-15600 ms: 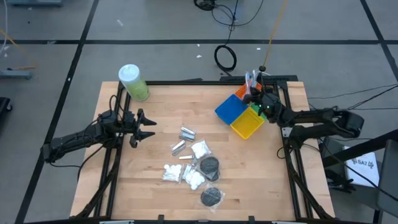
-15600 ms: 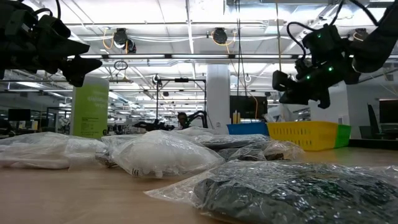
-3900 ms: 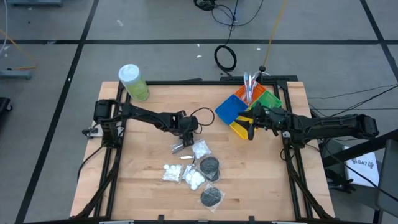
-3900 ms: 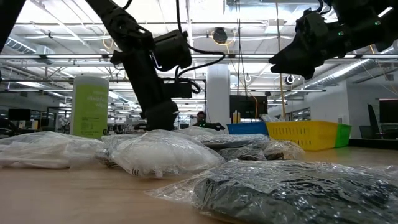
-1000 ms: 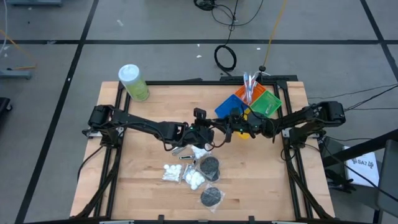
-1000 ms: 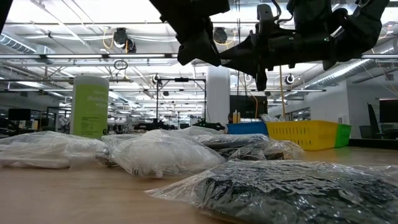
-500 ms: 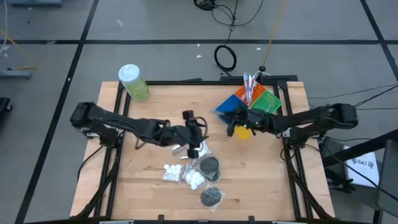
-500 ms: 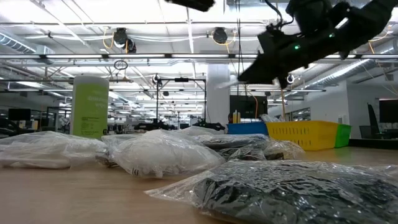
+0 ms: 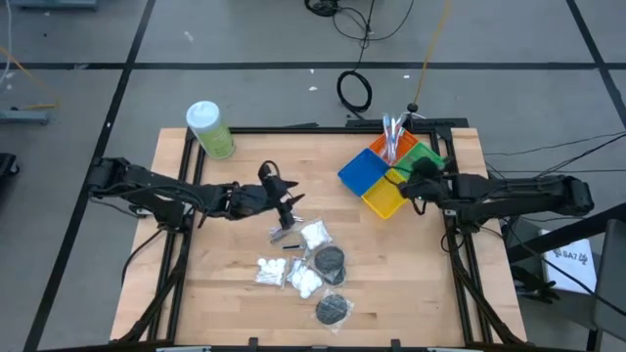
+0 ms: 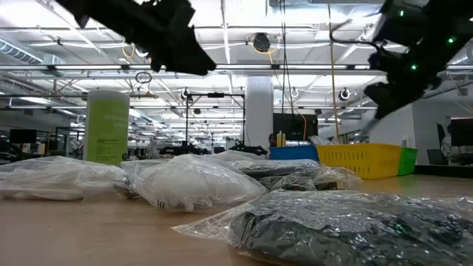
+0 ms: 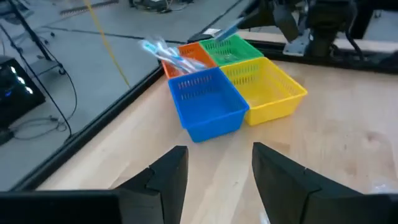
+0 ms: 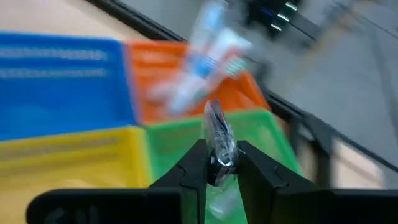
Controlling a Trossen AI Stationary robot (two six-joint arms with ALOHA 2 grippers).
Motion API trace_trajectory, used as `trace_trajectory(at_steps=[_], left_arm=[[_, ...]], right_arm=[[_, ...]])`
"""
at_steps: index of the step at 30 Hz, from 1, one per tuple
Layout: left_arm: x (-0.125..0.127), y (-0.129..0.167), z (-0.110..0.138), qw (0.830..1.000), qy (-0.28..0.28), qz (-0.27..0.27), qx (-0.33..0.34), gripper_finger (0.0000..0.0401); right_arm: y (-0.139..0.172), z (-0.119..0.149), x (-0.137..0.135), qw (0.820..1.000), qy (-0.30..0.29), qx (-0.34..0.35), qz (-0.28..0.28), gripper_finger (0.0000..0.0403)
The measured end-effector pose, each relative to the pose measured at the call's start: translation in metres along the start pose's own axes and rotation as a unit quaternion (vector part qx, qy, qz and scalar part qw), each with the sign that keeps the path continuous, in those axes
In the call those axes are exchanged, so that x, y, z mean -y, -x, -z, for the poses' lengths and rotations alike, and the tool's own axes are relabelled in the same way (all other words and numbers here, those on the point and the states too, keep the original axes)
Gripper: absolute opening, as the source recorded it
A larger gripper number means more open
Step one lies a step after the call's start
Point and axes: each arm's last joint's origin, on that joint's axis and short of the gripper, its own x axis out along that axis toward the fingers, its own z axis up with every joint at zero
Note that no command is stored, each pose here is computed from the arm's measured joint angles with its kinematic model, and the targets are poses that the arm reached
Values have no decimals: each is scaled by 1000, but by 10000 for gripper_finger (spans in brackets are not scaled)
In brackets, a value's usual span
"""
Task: Pick & Place Travel size toiletries
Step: Put the nail cutter into the green bin
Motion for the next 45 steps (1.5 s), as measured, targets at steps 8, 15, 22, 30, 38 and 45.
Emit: trace_trajectory(at_steps=[8,15,22,30,38,45], left_arm=[[-14,-8,6,999,23,-22,-9,176],[-14,-8,6,999,22,-21,-10,171],[-14,-8,6,1000,16,-21,-11,171],[-14,-7,20,996,-6,14,-84,170],[-15,-11,48,979,-12,17,-201,170],[-1,-34,86,946,-128,114,-274,170]], right_arm=[[-21,10,8,996,-22,-54,73,52],[-35,14,9,993,-59,-72,74,158],[-37,10,7,995,-54,-62,58,245],[-32,-8,-6,995,-62,-13,-70,271],[-8,-39,-29,940,-57,119,-314,263],[12,-50,-41,890,-53,191,-409,261]])
